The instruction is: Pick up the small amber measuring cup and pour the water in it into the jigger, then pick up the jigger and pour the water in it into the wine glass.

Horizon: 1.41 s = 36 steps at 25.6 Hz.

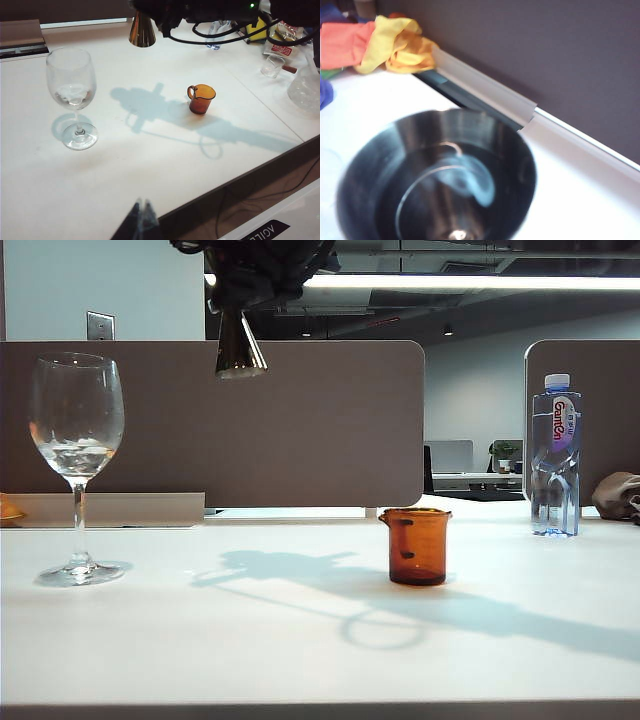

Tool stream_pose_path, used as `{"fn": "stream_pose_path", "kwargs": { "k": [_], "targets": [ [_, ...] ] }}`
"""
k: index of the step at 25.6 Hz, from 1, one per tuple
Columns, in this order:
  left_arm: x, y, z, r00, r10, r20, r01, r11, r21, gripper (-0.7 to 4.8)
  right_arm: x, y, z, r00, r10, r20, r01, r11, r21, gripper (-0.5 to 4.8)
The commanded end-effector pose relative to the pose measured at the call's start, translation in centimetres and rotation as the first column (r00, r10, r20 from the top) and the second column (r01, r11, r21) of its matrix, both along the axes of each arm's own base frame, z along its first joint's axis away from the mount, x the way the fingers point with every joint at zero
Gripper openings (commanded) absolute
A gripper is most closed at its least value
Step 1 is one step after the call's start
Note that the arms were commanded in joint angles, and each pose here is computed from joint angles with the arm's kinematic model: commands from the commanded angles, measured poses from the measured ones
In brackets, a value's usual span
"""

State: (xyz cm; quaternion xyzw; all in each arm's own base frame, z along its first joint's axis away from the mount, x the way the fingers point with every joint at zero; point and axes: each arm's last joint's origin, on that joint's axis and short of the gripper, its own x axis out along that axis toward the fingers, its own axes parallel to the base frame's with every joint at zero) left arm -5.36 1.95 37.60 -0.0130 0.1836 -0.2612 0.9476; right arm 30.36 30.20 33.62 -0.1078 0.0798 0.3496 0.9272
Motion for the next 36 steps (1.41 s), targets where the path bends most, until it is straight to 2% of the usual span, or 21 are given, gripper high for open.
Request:
{"fn": "stream_pose_path", "kwargs": {
  "k": [1,22,29,36],
  "targets": [
    [0.0,0.0,0.1,1.0,0.0,0.006,0.0,1.0,-0.003,-0.02,-0.3,0.2,0.5,1.0,0.001,0.023,-0.001,1.0,0.007,-0.06],
    [0.0,0.0,0.1,1.0,0.0,0.006,0.0,1.0,-0.003,-0.02,-0.3,2.9,-0.5,0.999,0.044,0.004,-0.044,0.998,-0.053,-0.06],
    [0.0,0.0,0.1,1.0,0.0,0.006,0.0,1.0,-0.003,-0.02,-0.7,3.5,-1.1,0.997,0.071,0.037,-0.065,0.989,-0.132,-0.06],
    [0.0,0.0,0.1,1.0,0.0,0.006,0.0,1.0,-0.003,-0.02,-0.3,4.0,-2.2,0.997,0.075,0.027,-0.07,0.985,-0.155,-0.06]
  ]
}}
